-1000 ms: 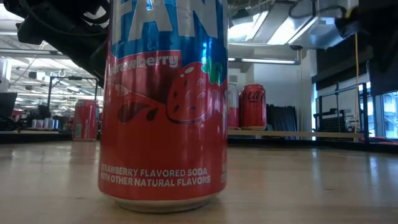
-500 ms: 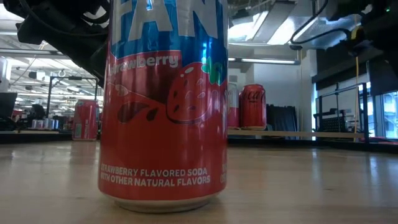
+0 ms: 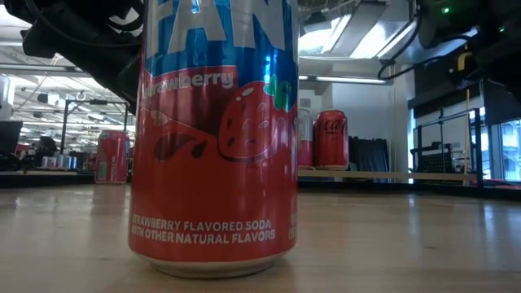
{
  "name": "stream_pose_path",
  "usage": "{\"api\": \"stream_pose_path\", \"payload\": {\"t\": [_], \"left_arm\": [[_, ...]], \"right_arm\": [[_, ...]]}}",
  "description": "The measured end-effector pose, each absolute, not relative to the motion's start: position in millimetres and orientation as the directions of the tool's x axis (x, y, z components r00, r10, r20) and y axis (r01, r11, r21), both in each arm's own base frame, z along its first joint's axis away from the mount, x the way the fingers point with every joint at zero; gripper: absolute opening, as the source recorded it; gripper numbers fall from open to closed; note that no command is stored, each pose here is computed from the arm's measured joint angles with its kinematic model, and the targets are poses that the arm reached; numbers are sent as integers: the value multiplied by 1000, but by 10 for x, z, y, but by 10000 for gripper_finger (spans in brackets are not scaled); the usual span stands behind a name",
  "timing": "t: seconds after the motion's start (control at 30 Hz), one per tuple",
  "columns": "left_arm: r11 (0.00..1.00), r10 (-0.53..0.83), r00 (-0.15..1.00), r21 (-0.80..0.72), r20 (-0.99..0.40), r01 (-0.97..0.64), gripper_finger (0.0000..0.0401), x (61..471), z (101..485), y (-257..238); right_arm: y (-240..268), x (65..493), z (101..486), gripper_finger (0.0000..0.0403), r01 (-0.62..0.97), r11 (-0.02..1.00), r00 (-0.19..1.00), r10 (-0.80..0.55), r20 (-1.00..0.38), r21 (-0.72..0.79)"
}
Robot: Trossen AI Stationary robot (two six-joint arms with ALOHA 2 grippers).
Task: Place canned beverage on shelf
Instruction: Put the top blue soda can on the shelf
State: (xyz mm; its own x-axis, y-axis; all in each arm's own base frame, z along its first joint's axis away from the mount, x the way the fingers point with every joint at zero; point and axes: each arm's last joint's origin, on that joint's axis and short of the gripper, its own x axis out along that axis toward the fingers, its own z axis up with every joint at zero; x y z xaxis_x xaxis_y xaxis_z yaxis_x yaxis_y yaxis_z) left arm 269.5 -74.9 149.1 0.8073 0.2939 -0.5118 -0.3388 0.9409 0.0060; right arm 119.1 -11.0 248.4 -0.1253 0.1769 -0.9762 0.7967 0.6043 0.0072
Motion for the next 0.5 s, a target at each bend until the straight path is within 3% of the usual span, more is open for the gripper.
{"api": "stream_pose_path", "payload": {"t": [0.5], "left_arm": [[941, 294, 807, 6, -512, -339, 361, 2695, 1491, -749]], "right_arm": [[-120, 1380, 2323, 330, 809, 579, -291, 248, -924, -99]]}}
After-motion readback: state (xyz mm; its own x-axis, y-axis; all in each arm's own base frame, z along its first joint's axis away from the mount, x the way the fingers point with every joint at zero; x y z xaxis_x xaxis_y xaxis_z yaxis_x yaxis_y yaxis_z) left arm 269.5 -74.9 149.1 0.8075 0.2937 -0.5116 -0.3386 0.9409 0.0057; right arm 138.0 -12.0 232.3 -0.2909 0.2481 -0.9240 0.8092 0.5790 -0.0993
